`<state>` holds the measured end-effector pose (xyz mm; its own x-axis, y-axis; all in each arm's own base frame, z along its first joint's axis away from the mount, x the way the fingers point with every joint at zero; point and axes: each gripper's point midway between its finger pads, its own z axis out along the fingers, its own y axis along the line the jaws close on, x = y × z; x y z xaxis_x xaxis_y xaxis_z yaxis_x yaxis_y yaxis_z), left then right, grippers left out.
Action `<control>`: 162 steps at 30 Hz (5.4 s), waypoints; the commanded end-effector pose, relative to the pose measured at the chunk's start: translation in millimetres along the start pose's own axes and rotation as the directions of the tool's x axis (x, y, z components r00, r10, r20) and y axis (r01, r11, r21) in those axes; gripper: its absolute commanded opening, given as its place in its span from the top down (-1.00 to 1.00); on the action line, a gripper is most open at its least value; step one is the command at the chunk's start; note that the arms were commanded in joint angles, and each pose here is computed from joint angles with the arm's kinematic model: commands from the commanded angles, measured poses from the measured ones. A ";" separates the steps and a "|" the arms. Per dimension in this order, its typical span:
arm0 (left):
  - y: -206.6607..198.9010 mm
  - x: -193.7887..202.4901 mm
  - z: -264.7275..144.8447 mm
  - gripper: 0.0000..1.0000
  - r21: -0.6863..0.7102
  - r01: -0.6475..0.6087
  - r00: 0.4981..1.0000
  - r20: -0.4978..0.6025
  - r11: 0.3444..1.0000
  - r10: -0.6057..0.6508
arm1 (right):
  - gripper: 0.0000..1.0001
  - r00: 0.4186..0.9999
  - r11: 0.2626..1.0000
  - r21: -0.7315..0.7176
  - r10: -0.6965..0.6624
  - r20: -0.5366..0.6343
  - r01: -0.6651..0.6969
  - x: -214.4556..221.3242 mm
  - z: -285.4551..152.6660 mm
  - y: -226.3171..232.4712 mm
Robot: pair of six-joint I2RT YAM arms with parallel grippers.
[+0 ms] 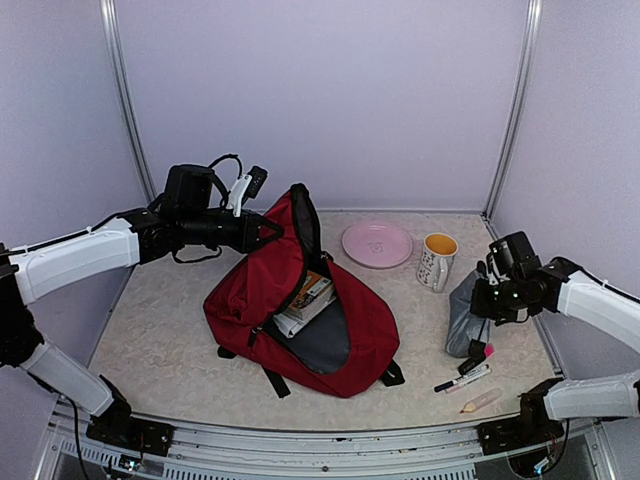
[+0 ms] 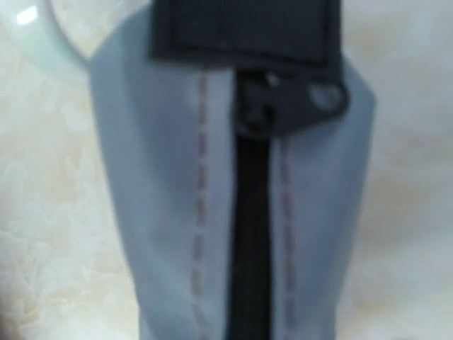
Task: Pack the student bag
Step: Grab the pencil case from the center of the board, then place the pencil case in the largest pocket of the bag, then adjust the student bag at the center of the board, then place the largest pocket of the bag in the student bag.
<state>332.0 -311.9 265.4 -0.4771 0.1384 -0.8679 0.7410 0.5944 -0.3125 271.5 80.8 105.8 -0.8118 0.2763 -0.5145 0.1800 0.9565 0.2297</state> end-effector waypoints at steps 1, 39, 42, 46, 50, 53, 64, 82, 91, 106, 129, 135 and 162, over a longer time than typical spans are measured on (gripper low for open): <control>-4.4 -18.1 -12.4 1.00 0.011 -0.037 0.997 0.067 0.999 0.036 | 1.00 0.965 0.995 0.081 0.040 0.259 -0.063 -56.4 -77.7 -19.1; -20.0 -24.8 -21.7 1.00 0.114 -0.057 0.993 0.105 0.992 0.045 | 1.00 0.877 0.359 -0.891 -0.473 0.083 0.277 -4.7 -69.5 403.7; -17.2 -26.7 -23.7 1.00 0.095 -0.059 0.993 0.111 0.994 0.048 | 1.00 0.876 0.417 -0.864 -0.479 0.055 0.282 -2.4 -57.2 394.0; -16.3 -27.8 -24.6 1.00 0.096 -0.055 0.992 0.114 0.994 0.044 | 1.00 0.866 0.487 -0.827 -0.501 0.002 0.283 17.1 -46.0 362.5; -16.1 -28.5 -24.8 1.00 0.101 -0.052 0.993 0.115 0.994 0.040 | 1.00 0.842 0.493 -0.833 -0.536 -0.065 0.249 43.8 -47.6 338.4; -17.4 -27.8 -24.6 1.00 0.111 -0.051 0.993 0.115 0.992 0.039 | 1.00 0.840 0.471 -0.849 -0.538 -0.061 0.241 49.2 -53.3 338.4; -54.0 -27.4 -31.6 1.00 0.304 -0.106 0.988 0.142 0.947 0.065 | 1.00 0.927 0.354 -0.921 -0.374 0.020 0.163 -11.5 -56.8 428.0; -66.7 -22.5 -28.3 1.00 0.367 -0.087 0.989 0.141 0.926 0.037 | -0.05 0.974 0.516 -0.849 -0.226 -0.005 0.115 -9.3 20.4 447.5; -18.5 -28.1 -28.0 1.00 0.225 0.016 0.986 0.160 0.974 -0.053 | -0.87 0.913 0.594 -0.723 -0.388 0.127 0.353 -13.8 -35.2 386.4; -8.6 -18.8 -17.3 1.00 0.200 0.041 0.988 0.137 0.979 -0.069 | -1.00 0.805 0.790 -0.361 -0.574 -0.150 0.496 106.7 0.1 298.1; -33.3 -36.8 -31.6 1.00 0.072 -0.056 0.982 0.186 0.996 0.042 | 1.00 0.767 0.767 -0.079 -0.640 -0.041 0.637 3.5 42.4 244.1; -66.1 -45.1 -37.9 1.00 0.014 -0.007 0.970 0.242 1.000 0.003 | 1.00 0.766 0.734 -0.230 -0.634 0.104 0.639 -45.2 37.4 283.1; -22.7 -18.4 -47.8 -0.98 -0.173 0.130 0.965 0.250 0.976 -0.084 | 0.09 0.691 0.446 -0.643 -0.699 0.184 0.622 165.1 -118.5 345.7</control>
<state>314.6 -322.0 302.4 -0.4397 -0.1138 -0.8909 0.6278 0.6704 -0.3955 167.1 418.7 242.3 -0.5114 -0.4151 -0.7525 -0.7783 0.5950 0.2007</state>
